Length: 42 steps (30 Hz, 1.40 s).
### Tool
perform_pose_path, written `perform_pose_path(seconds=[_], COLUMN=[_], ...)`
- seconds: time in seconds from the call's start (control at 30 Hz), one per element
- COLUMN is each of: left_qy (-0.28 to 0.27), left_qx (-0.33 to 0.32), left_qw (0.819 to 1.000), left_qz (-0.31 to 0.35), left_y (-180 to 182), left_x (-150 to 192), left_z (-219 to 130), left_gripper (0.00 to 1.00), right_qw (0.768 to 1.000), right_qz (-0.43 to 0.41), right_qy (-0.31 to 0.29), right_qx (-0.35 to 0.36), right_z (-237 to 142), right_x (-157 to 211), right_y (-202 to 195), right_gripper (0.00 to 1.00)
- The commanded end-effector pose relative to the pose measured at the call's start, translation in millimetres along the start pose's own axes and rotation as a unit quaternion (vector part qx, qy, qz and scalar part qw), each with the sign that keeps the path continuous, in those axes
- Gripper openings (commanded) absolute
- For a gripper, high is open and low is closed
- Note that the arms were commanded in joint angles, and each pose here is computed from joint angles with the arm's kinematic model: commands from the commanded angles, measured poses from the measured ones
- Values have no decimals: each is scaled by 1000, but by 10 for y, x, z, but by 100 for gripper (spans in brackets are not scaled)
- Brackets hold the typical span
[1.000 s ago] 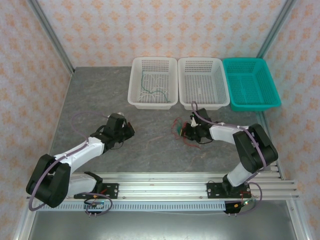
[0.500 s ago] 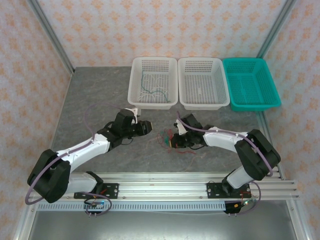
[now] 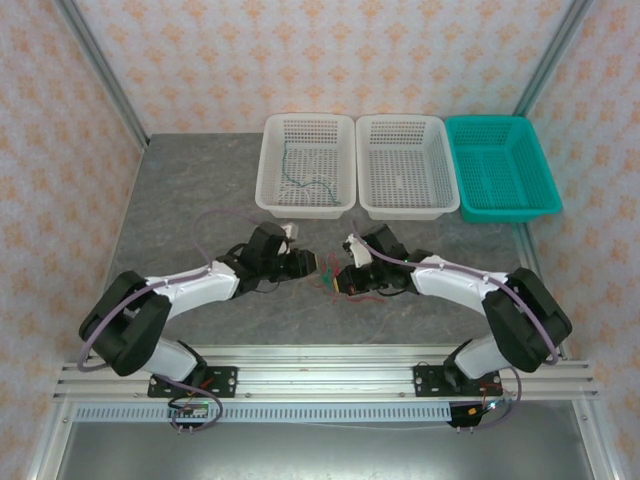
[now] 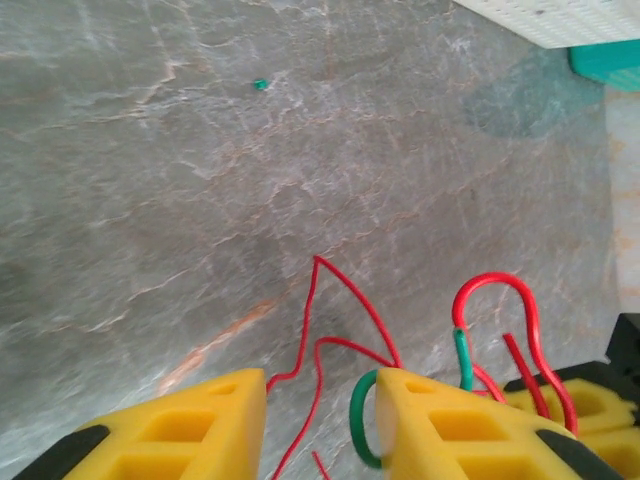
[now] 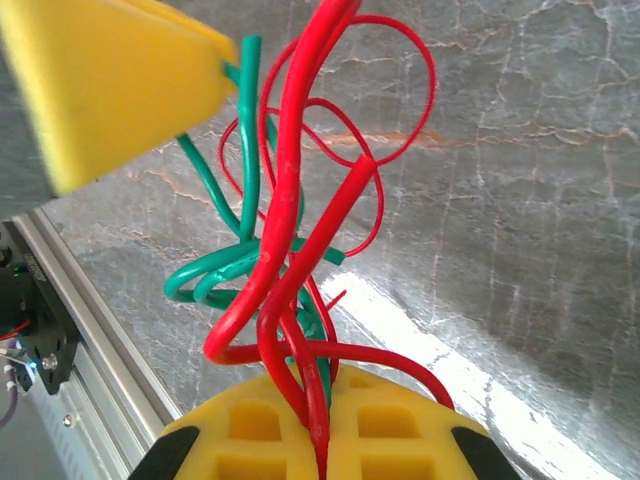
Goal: Untangle the cables
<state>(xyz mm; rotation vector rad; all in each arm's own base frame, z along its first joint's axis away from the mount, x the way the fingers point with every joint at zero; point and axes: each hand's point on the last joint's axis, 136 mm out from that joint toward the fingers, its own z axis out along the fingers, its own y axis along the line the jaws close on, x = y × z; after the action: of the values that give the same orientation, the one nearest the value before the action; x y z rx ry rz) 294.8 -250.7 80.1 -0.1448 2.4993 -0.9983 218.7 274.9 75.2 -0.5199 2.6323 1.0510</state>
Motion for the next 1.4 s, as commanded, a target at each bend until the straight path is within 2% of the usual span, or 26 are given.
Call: perform_pose_path(seconds=[0.0,0.1,0.13,0.17,0.23,0.27,0.33,0.37,0.43,0.53,0.6,0.67,0.73,0.8,0.87,0.97,1.0,1.13,1.23,1.3,1.37], left_qy=[-22,-29,-29,-28,-26,-25,-29,-32,-40,-48,-49,-51,-55,-66,-72,-74,-75,-79,-73,-76,-79], left_qx=[69,83,88,94,102,100,86,69,38,16,11,5,-8,-27,-38,-85,-110,-106,-86,-54,-30], left_qw=[997,996,996,995,994,995,996,997,998,999,999,999,998,997,996,991,987,986,989,991,992], left_qz=[-19,-17,-15,-13,-12,-12,-9,-7,4,11,13,11,10,14,25,72,91,99,97,91,92], left_y=[-310,-378,-405,-435,-465,-455,-401,-345,-255,-188,-164,-127,-76,-5,19,66,100,57,14,-59,-132], left_x=[-167,-208,-220,-219,-215,-208,-200,-204,-221,-224,-220,-220,-242,-283,-318,-347,-354,-355,-323,-299,-292], left_z=[31,18,12,11,11,9,-14,-36,-101,-167,-183,-196,-233,-307,-396,-546,-605,-661,-605,-569,-561], left_gripper=[35,35,31,25,0,0,0,0,0,0,0,0,0,0,0,0,0,0,0,0,0], right_qw=[999,1000,999,999,999,999,999,999,998,998,998,997,996,994,994,994,993,991,984,974,964], right_qz=[-17,-14,-14,-12,-8,-4,6,11,19,28,31,38,49,64,65,56,50,17,24,61,125], right_qy=[-12,-9,-13,-17,-27,-29,-34,-39,-45,-46,-43,-38,-35,-37,-42,-66,-79,-130,-168,-205,-218], right_qx=[-24,-26,-28,-28,-27,-24,-2,14,38,39,39,54,70,83,76,72,70,36,-51,-79,-87], right_z=[-10,9,6,7,15,24,29,22,17,24,46,69,83,75,43,-92,-162,-366,-402,-402,-338], right_x=[-51,-40,-55,-66,-98,-104,-110,-108,-58,44,93,131,157,163,127,-18,-93,-399,-633,-799,-932], right_y=[105,100,108,107,97,83,-8,-69,-189,-261,-295,-380,-471,-544,-503,-376,-315,80,472,518,471], right_gripper=[0,0,0,0,0,2,25,34,39,35,16,5,0,0,6,30,35,48,55,58,57])
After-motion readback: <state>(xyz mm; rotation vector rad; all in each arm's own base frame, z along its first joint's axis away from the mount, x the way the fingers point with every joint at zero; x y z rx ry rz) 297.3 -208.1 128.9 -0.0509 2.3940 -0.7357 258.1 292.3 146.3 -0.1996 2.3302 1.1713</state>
